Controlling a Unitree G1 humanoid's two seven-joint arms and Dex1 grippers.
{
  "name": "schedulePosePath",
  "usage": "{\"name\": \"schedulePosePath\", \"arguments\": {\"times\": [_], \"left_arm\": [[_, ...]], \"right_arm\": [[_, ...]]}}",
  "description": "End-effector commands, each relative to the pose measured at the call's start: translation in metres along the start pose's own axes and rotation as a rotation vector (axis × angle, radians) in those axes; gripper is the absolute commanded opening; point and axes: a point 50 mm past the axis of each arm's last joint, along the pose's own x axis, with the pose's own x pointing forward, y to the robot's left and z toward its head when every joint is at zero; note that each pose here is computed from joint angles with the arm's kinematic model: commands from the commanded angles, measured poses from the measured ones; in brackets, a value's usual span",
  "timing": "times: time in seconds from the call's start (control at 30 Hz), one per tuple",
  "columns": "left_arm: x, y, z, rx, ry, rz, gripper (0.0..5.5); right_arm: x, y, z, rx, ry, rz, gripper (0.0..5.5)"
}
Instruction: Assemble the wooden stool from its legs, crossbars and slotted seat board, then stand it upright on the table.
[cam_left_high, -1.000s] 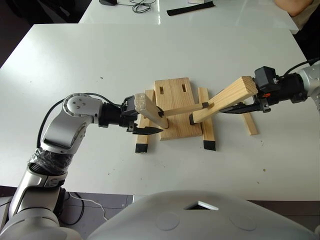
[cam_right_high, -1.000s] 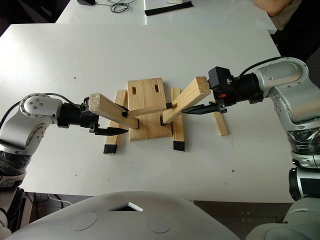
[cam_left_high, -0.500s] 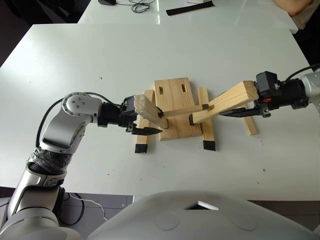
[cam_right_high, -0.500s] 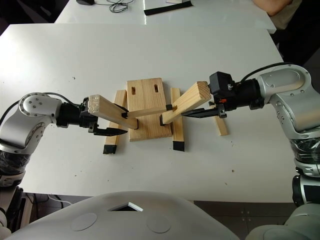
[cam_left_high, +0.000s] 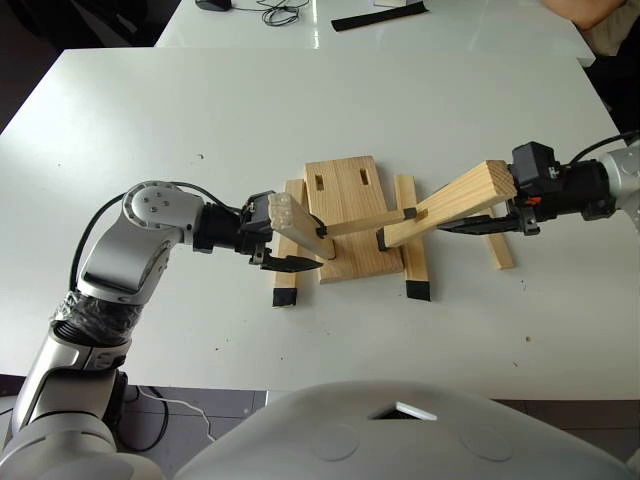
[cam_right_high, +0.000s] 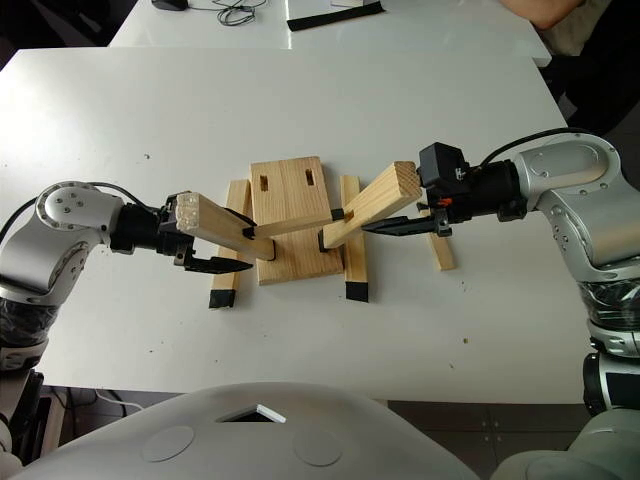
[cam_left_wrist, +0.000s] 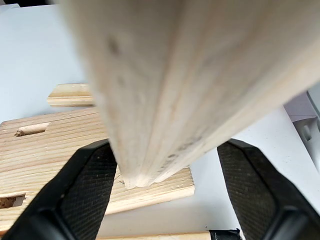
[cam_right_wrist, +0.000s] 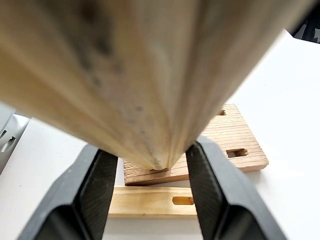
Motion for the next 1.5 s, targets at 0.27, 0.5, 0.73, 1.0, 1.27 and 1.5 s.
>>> {"name": "schedulePosePath", "arguments": {"times": [0.27,0.5,0.73,1.0,1.27,1.5], "left_arm": [[0.006,0.001,0.006,0.028,-0.004,-0.077,3.42],[0.001,0.008,0.002,0.023,0.01,-0.035,3.42],[0.001,0.012,0.004,0.036,0.005,-0.021,3.42],[0.003,0.009,0.004,0.04,-0.001,-0.032,3.42],[0.005,0.004,0.004,0.033,-0.005,-0.041,3.42],[0.007,-0.002,0.004,0.026,-0.008,-0.06,3.42]], "right_arm": [[0.016,0.023,-0.032,0.12,0.098,0.124,2.04],[0.025,0.037,-0.04,-0.01,0.197,0.14,2.04],[0.024,0.039,-0.041,0.02,0.186,0.144,2.04],[0.001,0.018,-0.056,0.125,0.178,0.009,2.04],[0.0,0.017,-0.06,0.147,0.153,-0.012,2.04],[-0.006,0.011,-0.064,0.185,0.148,-0.037,2.04]]}}
